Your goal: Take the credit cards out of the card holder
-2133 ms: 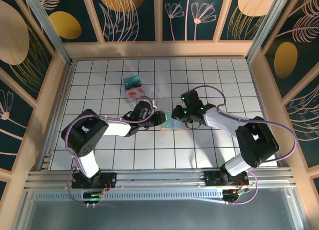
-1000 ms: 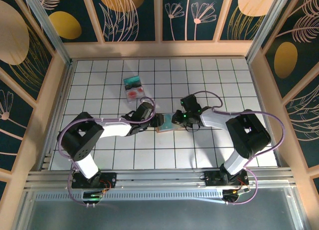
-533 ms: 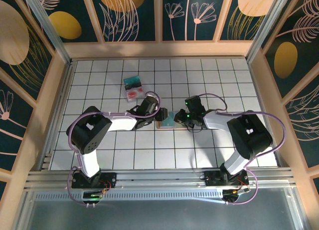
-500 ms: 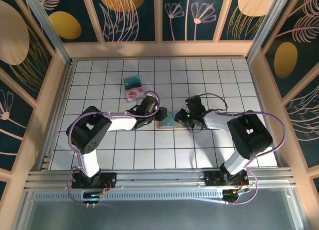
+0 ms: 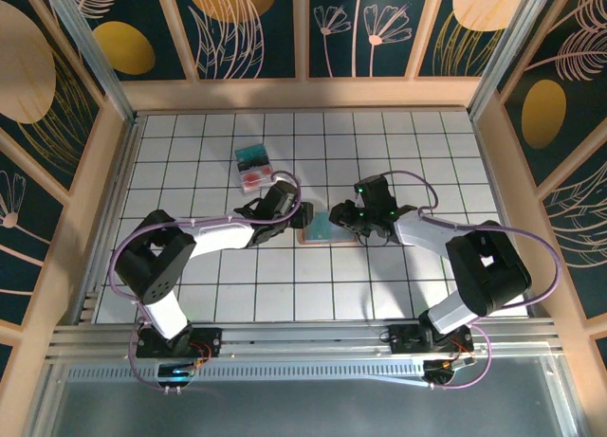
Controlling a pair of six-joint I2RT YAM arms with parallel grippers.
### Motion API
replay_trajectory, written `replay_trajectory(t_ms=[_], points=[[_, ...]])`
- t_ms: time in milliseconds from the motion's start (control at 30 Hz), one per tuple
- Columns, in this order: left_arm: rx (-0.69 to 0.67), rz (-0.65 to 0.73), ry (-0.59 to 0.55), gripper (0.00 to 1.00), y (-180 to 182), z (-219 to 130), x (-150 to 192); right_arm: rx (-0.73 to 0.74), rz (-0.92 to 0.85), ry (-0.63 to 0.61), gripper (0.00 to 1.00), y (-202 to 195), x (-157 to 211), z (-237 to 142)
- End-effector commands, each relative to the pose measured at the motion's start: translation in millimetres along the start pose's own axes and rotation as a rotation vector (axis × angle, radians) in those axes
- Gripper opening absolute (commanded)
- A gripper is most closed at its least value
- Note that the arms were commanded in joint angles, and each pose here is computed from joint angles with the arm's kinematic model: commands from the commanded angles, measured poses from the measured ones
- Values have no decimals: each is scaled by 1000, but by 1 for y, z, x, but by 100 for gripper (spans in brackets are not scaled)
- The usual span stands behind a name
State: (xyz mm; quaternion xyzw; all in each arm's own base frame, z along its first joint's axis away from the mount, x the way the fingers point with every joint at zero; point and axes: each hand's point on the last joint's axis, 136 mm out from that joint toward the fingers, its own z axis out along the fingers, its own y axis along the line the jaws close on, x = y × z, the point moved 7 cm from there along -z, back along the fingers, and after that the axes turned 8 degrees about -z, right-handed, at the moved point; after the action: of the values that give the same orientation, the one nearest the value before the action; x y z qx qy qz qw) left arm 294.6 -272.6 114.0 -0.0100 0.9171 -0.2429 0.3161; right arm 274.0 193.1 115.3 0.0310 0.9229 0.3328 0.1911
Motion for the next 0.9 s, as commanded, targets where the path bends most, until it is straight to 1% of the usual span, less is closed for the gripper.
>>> replay_trajectory(t_ms=[0,133,367,633,733,867], points=[[-59,41,41,47,8,7,16,-69,-36,35,33,8,-1,4],[-55,62,57,45,7,15,20,-77,-29,72,33,3,4,14],[-113,94,91,41,17,22,28,-80,-31,96,33,-3,8,24],[-128,115,136,38,22,30,37,-85,-18,122,32,-8,10,35],[-146,131,147,38,24,29,39,-111,-12,126,32,-7,10,38],[-173,145,164,35,30,27,43,-168,-13,117,29,0,8,37]])
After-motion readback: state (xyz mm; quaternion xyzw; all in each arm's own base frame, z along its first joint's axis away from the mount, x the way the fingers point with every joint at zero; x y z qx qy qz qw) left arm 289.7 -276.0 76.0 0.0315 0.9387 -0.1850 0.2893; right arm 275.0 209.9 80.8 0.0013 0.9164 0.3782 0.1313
